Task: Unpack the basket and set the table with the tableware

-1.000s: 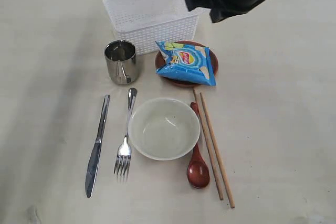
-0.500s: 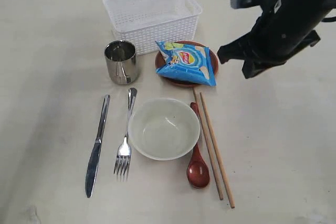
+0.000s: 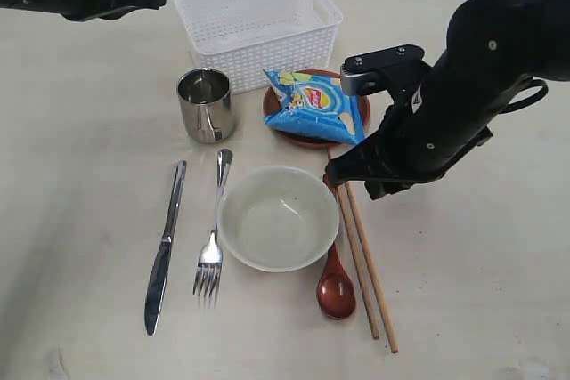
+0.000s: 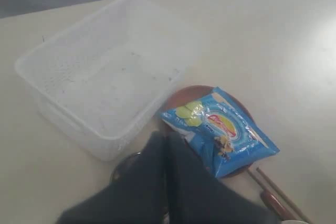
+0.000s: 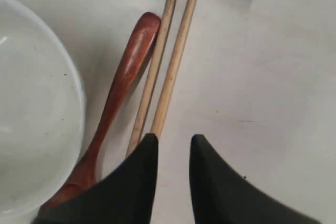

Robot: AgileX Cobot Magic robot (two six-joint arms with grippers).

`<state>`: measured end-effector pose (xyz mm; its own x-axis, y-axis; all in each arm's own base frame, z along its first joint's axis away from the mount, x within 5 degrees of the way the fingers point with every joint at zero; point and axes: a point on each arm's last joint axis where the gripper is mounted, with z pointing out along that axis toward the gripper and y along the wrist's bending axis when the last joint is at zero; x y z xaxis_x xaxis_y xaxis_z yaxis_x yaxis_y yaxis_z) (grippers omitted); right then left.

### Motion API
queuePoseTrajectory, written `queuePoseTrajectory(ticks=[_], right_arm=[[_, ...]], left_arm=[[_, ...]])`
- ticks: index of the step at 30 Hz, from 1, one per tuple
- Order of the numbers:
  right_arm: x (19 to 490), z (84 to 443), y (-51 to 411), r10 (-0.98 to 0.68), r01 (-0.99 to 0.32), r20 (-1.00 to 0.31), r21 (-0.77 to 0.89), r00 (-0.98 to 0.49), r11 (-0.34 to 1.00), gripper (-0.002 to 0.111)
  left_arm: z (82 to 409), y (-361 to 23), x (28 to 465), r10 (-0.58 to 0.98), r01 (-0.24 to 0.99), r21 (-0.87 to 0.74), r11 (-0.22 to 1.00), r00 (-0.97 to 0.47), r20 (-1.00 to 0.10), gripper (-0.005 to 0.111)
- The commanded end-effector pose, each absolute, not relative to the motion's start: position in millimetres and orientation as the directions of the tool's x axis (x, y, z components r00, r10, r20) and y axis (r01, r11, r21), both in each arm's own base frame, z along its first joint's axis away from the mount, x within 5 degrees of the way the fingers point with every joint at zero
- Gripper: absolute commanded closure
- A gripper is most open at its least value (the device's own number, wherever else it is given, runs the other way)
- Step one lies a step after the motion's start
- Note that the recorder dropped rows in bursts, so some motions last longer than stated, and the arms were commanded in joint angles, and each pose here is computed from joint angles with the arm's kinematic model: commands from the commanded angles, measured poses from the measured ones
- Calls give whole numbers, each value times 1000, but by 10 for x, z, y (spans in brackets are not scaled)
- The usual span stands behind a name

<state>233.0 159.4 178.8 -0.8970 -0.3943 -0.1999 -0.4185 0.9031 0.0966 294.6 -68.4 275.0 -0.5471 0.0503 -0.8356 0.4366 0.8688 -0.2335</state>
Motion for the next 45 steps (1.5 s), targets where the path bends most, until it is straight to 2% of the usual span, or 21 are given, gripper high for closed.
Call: queuePoseTrajectory(ticks=[1, 7, 27, 33, 38, 45], right_arm=[[2321, 1681, 1652, -394, -416, -180, 103, -901, 904, 86], [2359, 1541, 1677, -395, -412, -161, 94, -905, 906, 86], [2364, 1542, 1676, -396, -414, -166, 91, -903, 906, 85], [2353, 1480, 1666, -397, -414, -162, 87, -903, 906, 71], [2364, 1441, 1668, -391, -413, -196, 89, -899, 906, 71], [2386, 1326, 1678, -396, -414, -176, 80, -901, 907, 71]], left_arm=[[2774, -671, 2937, 46, 436, -219, 873, -519, -853, 107], [2774, -676, 2934, 46, 441, -223, 869, -521, -852, 107], [2773, -676, 2933, 53, 445, -216, 869, -518, -854, 107], [2773, -678, 2932, 55, 448, -216, 868, -518, -854, 107], [2768, -678, 2935, 55, 447, -217, 868, -520, -853, 107], [2768, -678, 2935, 55, 447, -217, 868, -520, -853, 107]])
